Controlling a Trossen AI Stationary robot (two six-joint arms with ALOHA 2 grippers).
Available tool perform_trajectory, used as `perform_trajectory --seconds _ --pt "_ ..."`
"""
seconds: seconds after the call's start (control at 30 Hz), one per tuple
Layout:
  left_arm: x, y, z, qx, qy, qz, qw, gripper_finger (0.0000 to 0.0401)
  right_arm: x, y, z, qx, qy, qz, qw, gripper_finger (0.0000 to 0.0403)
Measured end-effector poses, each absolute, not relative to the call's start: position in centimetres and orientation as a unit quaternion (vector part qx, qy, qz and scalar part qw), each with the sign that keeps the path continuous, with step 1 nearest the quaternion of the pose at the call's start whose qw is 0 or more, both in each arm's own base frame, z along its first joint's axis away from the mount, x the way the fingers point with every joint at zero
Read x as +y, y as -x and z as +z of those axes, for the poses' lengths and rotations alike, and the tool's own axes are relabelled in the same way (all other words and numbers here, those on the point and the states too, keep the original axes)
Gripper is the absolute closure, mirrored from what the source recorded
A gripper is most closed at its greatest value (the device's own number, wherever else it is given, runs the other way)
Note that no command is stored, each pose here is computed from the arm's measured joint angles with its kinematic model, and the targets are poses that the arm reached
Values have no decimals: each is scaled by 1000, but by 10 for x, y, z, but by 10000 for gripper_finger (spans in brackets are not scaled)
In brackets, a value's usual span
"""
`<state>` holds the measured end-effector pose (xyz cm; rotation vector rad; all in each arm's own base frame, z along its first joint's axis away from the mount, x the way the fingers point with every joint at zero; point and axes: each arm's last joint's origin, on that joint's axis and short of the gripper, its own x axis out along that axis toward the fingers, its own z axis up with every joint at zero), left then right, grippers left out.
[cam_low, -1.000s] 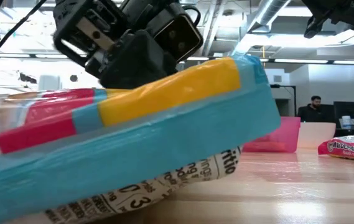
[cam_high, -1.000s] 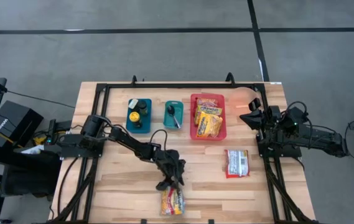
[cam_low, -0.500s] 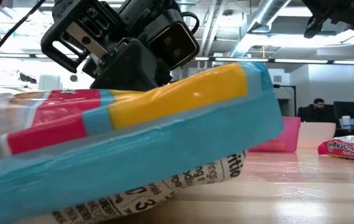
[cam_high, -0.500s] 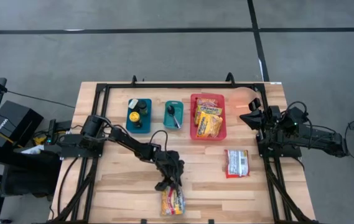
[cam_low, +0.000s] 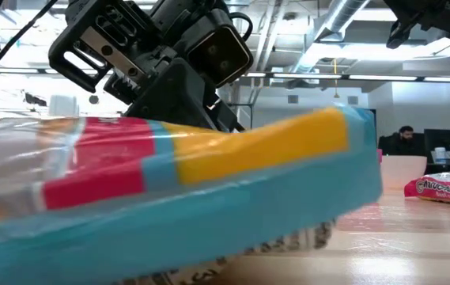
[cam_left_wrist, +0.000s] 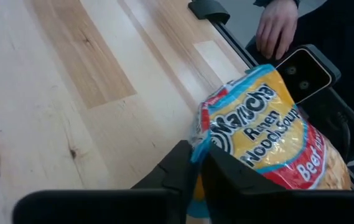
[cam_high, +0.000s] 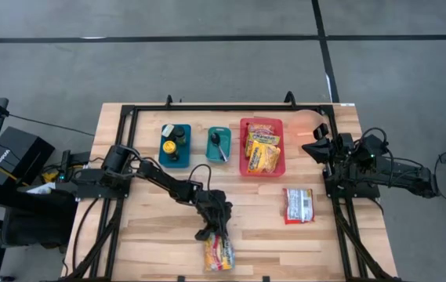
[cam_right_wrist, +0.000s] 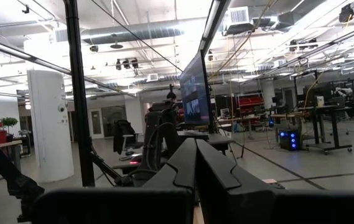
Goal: Pick & Place Food Item
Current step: Put the light blue noodle pack into the red bin
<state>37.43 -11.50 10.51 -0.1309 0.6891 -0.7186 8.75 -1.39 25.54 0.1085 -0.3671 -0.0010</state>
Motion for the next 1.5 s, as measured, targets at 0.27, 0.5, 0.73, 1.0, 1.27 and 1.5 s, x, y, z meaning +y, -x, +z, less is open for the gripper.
perform_trajectory --seconds 0.27,0.5,0.73,1.0,1.27,1.5 --pt "-115 -375 105 328 63 -344 877 398 -14 -88 255 -182 -54 -1 982 401" --pt "-115 -375 106 326 63 -345 878 400 -14 -88 255 -182 -54 -1 982 401" --pt "-116 -378 112 296 64 -348 887 400 -14 -87 255 -183 -54 -1 982 401" --pt "-112 -374 159 241 55 -339 908 401 -14 -88 255 -182 -54 -1 982 401" --pt "-98 -358 230 157 31 -278 947 401 -14 -88 255 -182 -54 0 982 401" --pt "-77 -342 278 86 11 -168 982 401 -14 -88 255 -182 -54 -1 982 401"
